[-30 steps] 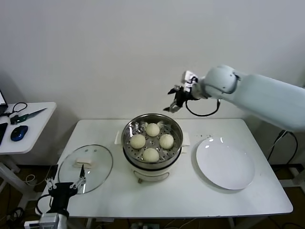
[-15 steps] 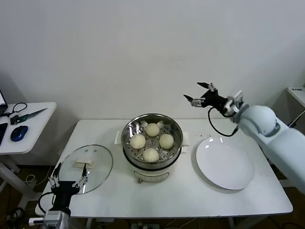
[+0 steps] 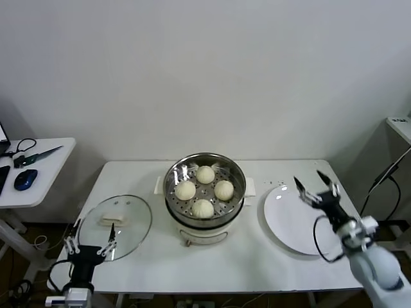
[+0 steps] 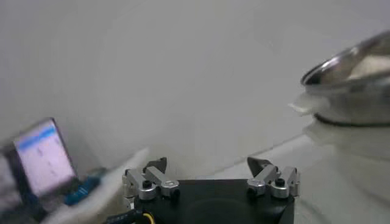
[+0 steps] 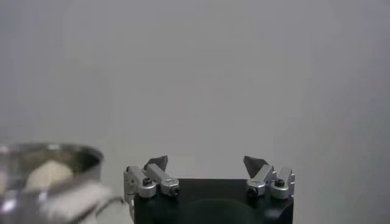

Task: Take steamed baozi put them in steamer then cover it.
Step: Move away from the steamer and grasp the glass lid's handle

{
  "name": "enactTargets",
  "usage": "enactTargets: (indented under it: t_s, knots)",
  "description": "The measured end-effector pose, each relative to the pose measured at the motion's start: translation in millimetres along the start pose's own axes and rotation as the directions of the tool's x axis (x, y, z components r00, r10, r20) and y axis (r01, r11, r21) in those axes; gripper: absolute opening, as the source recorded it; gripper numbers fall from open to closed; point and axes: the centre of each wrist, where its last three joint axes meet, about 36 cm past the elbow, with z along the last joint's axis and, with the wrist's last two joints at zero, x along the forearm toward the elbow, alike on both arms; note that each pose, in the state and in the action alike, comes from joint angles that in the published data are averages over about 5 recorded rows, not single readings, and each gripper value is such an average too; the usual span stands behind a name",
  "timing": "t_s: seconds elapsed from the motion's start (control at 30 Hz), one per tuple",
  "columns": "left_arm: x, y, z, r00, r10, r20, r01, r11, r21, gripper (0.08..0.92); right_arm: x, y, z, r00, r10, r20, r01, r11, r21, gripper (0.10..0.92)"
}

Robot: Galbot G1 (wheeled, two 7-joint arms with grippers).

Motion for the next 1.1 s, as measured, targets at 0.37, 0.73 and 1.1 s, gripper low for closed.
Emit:
enactTargets:
  t_s: [0.37, 0.73, 1.1]
  knots:
    - [-5, 1, 45, 0.9852, -0.023, 0.170, 0.115, 0.822, -0.557, 0.823, 76, 28, 60, 0.994, 0.105, -0.030, -0.106, 0.994, -0.023, 0.823]
    - [-31, -9, 112, 0.9790, 0.079, 0.188, 0.111, 0.562, -0.819, 0.823, 110, 52, 76, 0.991, 0.130, -0.040, -0.131, 0.991, -0.021, 0.823]
    - [-77, -8, 153, 0.9771, 0.120, 0.176, 0.108, 0.429, -0.897, 0.823, 128, 61, 78, 0.987, 0.158, -0.035, -0.159, 0.987, -0.020, 0.823]
